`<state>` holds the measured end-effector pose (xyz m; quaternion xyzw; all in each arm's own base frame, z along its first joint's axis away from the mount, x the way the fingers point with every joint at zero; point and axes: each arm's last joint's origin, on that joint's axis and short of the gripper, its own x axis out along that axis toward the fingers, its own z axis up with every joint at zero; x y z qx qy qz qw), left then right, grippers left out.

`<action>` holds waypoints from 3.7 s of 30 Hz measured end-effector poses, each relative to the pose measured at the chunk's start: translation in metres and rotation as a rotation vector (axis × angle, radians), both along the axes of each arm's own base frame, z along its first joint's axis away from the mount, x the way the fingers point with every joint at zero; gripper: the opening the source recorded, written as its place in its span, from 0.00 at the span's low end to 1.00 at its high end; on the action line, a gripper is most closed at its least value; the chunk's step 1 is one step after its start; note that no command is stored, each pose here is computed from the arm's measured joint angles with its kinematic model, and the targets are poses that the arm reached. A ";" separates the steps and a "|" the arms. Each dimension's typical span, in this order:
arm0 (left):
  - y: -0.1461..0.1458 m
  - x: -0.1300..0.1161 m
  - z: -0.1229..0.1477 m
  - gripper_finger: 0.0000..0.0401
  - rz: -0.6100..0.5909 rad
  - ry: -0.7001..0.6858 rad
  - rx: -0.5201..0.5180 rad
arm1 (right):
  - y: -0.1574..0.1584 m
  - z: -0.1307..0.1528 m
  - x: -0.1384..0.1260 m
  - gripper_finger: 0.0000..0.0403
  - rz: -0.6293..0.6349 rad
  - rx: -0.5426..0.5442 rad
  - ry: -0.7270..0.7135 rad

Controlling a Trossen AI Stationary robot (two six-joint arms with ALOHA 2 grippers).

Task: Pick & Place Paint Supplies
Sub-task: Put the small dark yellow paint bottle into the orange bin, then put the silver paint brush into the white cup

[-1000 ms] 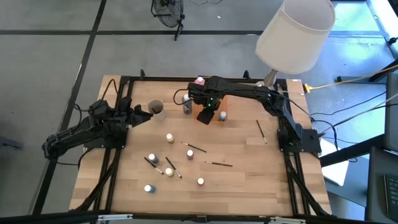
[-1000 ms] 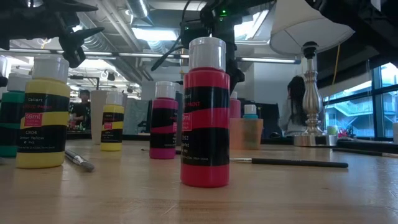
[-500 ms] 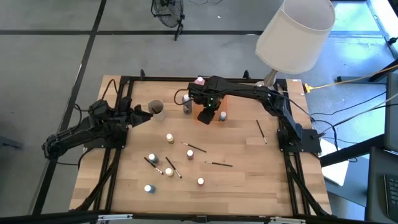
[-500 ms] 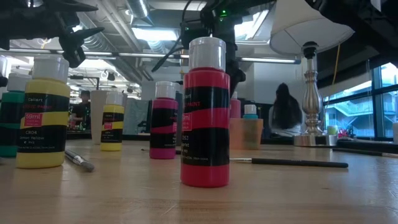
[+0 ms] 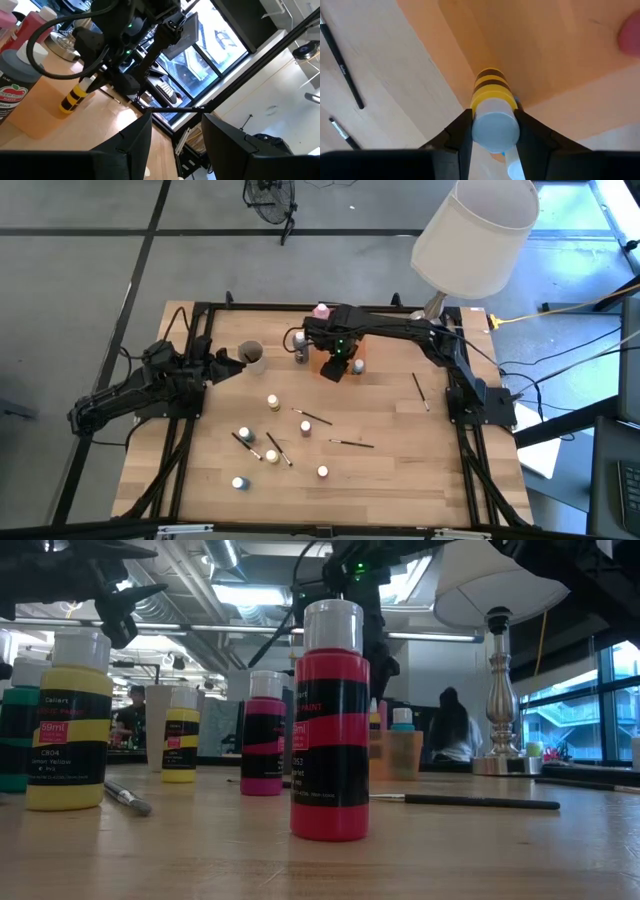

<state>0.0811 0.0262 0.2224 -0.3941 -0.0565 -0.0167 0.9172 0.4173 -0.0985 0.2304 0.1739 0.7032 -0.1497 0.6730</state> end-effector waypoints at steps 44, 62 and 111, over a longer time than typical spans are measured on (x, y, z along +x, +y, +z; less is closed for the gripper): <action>0.000 0.000 0.000 0.42 0.011 0.001 0.088 | 0.025 0.000 0.008 0.66 0.045 -0.066 -0.025; 0.000 0.000 0.000 0.42 0.011 0.001 0.085 | 0.040 0.092 -0.001 0.66 0.047 -0.124 -0.198; 0.000 0.000 -0.002 0.42 0.024 0.021 0.111 | 0.209 0.117 -0.108 0.56 -0.134 0.090 -0.134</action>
